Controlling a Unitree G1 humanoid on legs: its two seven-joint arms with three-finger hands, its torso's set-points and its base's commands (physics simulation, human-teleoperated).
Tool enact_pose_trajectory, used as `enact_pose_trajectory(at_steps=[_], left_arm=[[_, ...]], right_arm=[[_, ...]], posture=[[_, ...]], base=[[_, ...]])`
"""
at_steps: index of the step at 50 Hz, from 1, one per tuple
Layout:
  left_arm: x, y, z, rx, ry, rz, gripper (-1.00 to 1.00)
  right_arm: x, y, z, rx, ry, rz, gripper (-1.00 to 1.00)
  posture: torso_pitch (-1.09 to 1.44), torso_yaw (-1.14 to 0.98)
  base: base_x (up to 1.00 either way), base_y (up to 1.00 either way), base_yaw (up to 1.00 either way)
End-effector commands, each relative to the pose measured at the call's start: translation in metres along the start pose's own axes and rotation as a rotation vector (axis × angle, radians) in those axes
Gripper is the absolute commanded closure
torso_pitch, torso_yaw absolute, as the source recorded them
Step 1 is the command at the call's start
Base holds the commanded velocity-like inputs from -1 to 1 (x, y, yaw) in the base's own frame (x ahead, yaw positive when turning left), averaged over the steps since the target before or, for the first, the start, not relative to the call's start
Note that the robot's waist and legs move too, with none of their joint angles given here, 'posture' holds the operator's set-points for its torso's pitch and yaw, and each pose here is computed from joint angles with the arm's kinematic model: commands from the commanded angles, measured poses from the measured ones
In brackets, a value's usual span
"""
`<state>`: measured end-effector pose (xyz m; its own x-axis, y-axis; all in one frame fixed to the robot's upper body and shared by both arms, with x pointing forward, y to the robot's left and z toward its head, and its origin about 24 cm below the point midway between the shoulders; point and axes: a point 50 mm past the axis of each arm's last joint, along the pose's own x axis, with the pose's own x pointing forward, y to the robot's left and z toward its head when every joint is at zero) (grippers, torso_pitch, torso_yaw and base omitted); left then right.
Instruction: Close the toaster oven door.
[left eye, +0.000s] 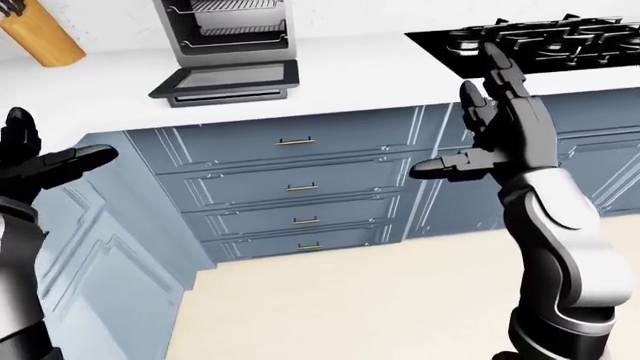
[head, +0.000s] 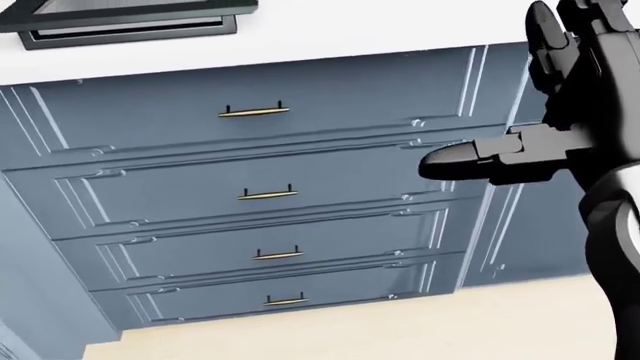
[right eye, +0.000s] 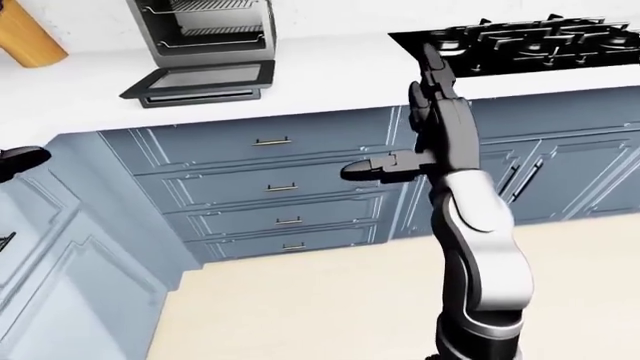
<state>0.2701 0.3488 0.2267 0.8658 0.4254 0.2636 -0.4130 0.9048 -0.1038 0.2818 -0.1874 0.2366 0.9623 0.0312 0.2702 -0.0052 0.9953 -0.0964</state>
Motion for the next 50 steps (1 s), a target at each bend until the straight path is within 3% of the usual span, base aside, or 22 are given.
enact_pose_trajectory(at_steps=[1,31,33,50], left_arm=[[0.001,0.002,0.023,0.007,-0.106,0.004,-1.0],[0.0,0.004,0.021,0.013,-0.108,0.012,-1.0],[-0.001,0.004,0.021,-0.026,-0.075,0.006,-1.0],[-0.001,0.013,0.023,0.007,-0.099,0.028,-1.0]], right_arm=[[0.0,0.003,0.015,-0.005,-0.081,0.017,-1.0],[-0.001,0.002,0.018,-0.01,-0.087,0.021,-1.0],[-0.001,0.002,0.018,-0.01,-0.087,0.021,-1.0],[-0.001,0.002,0.023,-0.012,-0.092,0.022,-1.0]], posture=[[0.0,0.0],[0.0,0.0],[0.0,0.0],[0.0,0.0]], base=[[0.06,0.1,0.0],[0.07,0.1,0.0],[0.07,0.09,0.0],[0.07,0.1,0.0]])
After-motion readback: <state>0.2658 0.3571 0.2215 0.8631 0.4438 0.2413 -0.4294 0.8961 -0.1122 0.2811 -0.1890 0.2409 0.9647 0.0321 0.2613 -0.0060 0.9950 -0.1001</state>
